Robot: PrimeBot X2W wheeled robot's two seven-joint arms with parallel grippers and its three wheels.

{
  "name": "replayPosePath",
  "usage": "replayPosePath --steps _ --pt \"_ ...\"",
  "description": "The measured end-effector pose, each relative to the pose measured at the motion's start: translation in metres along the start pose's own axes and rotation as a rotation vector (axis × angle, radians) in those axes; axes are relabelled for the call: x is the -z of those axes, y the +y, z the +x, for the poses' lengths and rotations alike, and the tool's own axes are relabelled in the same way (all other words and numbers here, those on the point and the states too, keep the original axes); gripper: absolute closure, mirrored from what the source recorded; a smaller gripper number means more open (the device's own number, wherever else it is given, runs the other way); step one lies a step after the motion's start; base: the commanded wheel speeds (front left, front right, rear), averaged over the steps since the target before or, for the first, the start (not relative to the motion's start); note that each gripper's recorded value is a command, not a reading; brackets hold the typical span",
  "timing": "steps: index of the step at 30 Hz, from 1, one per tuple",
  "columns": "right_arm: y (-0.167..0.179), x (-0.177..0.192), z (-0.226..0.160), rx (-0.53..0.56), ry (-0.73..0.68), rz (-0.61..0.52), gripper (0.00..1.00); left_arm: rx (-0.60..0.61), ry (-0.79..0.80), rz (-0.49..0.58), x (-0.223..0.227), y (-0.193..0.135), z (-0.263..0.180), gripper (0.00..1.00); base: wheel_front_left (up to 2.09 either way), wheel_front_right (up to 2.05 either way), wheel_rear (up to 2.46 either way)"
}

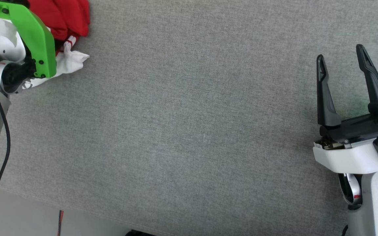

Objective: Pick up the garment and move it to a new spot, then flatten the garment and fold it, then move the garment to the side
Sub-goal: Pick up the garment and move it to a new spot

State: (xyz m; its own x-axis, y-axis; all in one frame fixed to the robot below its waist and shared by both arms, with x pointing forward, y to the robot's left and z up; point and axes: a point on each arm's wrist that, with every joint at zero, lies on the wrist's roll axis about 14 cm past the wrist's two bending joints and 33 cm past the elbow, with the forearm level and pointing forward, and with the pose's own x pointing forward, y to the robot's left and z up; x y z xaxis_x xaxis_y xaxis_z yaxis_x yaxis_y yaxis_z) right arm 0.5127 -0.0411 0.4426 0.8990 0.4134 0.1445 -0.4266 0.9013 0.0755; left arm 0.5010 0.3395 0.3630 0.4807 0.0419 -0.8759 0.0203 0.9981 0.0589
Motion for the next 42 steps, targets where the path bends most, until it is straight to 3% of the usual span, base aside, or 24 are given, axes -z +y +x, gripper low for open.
replayPosePath --steps 10,19,26,29,37,42 --pt "0.01 -0.046 0.0 -0.003 -0.081 0.001 0.0 -0.023 -0.315 0.192 -0.064 -0.005 -0.065 1.0 0.0 0.0 0.0" --pt "0.008 -0.088 -0.014 0.026 -0.147 0.015 0.0 0.038 -0.576 0.411 -0.126 -0.059 -0.14 1.0 0.0 0.0 0.0" --pt "-0.02 -0.111 -0.032 0.11 -0.183 0.004 0.0 0.195 -0.702 0.578 -0.155 -0.146 -0.163 1.0 0.0 0.0 0.0" --pt "-0.038 -0.119 -0.045 0.166 -0.191 -0.004 0.0 0.317 -0.738 0.679 -0.158 -0.209 -0.164 1.0 0.0 0.0 0.0" --pt "-0.077 -0.131 -0.077 0.293 -0.195 -0.023 0.0 0.568 -0.745 0.893 -0.134 -0.331 -0.162 1.0 0.0 0.0 0.0" --pt "-0.097 -0.133 -0.095 0.362 -0.183 -0.044 0.0 0.736 -0.722 0.957 -0.104 -0.397 -0.16 1.0 0.0 0.0 0.0"
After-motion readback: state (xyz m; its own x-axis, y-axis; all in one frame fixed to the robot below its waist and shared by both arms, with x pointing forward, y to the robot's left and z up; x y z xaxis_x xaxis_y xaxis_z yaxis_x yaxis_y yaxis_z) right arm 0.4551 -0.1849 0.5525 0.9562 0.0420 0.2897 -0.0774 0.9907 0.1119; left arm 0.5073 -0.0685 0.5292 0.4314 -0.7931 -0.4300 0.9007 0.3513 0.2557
